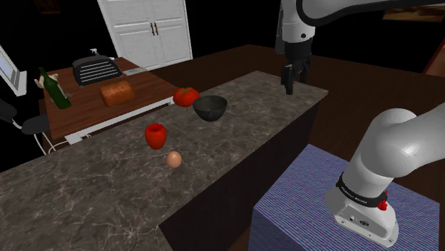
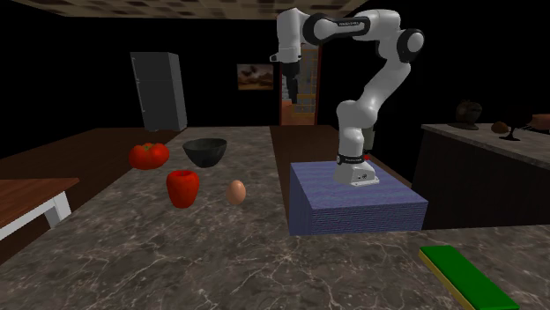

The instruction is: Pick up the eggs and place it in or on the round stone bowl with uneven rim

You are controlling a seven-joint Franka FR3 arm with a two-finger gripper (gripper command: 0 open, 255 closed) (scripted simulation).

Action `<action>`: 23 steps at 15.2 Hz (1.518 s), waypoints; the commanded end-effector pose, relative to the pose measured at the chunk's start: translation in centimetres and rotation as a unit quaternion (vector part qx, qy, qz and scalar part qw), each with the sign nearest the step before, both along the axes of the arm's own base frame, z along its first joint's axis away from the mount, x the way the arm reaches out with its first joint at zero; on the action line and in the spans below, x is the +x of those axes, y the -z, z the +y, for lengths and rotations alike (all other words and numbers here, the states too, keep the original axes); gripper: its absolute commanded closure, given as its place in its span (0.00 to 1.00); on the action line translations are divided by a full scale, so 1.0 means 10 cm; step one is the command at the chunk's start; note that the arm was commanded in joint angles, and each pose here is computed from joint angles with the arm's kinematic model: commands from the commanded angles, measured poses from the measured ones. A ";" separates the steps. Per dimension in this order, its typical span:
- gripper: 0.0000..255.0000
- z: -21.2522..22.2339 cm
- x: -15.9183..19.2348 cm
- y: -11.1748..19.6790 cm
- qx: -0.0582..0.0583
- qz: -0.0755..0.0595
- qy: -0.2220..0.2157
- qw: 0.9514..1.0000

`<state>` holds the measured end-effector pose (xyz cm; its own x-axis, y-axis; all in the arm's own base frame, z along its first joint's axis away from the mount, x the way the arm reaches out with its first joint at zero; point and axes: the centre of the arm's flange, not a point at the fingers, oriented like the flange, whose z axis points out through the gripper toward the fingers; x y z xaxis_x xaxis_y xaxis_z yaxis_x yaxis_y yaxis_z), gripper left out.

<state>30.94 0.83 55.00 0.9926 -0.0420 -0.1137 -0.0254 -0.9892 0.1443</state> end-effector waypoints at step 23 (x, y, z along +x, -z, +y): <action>0.00 2.57 1.08 1.02 -0.047 -0.057 0.029 0.997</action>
<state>41.20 25.37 45.29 0.9949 -0.1009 -0.0002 -0.0982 -0.9689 0.2272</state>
